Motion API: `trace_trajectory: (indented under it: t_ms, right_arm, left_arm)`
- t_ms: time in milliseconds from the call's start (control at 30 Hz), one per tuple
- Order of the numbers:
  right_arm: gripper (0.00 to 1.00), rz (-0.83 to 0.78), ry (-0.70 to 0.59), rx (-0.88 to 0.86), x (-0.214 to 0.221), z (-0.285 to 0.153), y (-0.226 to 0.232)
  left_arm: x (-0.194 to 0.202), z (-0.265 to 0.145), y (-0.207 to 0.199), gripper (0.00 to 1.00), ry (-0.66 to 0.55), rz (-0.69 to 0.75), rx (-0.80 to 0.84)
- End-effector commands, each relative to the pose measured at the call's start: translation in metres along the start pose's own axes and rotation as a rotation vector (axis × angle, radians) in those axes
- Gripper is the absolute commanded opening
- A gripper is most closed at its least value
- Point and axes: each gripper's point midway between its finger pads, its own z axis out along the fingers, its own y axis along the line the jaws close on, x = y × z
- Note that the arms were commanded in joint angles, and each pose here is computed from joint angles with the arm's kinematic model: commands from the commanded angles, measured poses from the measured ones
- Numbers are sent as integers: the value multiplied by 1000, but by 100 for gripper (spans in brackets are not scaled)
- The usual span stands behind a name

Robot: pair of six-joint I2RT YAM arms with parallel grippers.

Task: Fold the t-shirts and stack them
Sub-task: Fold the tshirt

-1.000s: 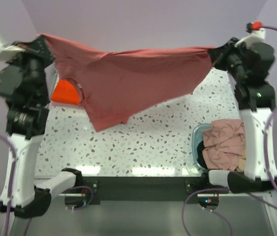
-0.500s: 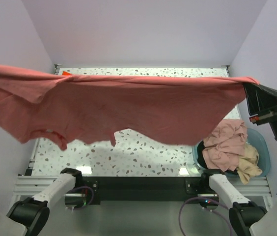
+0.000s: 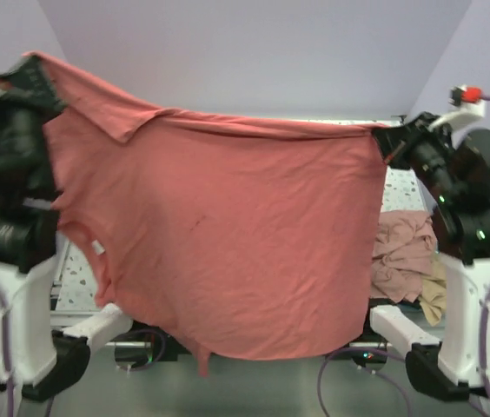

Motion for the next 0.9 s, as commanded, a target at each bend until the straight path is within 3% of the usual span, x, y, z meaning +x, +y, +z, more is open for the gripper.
trace_trajectory:
  t_ms: [0,67,100,167,200,233,267,300,400,433,467,533,600,867]
  right_arm:
    - [0,12,45,59,26,81,-37]
    - [0,34,127,108,61,117,-62]
    - [0,42,166,135,80,146,-79]
    - [0,53,231,186,112,178,-105]
    - [0,51,233,207,120,192,-114]
    - [0,63,314,252,155,217,-138]
    - [0,61,326,265,162,230,-145]
    - [0,56,344,273,175,245,-155]
    - [0,55,447,309,223,291,-187]
    - [0,46,423,299,213,309,-187]
    - [0,53,494,331,251,325,-209]
    - [0,44,509,337,254,345,-216]
    - [0,42,568,365,285,357,-235]
    - [0,11,539,368,289,379,-251]
  left_arm:
    - [148,72,38,0,173,197,-150]
    - [194,90,46,0,217,226,-163]
    - [248,100,61,0,295,271,-188]
    - [296,112,72,0,334,296,-198]
    - [350,117,88,0,412,336,-217]
    - [373,123,93,0,426,346,-217]
    - [397,126,98,0,449,353,-218]
    - [446,129,111,0,521,382,-217]
    - [521,134,138,0,605,423,-259]
    - [535,135,143,0,618,427,-266]
    - [549,136,146,0,632,428,-262]
    - [583,138,153,0,668,433,-258]
    - [605,141,156,0,684,431,-246]
    - [630,132,168,0,716,410,-271]
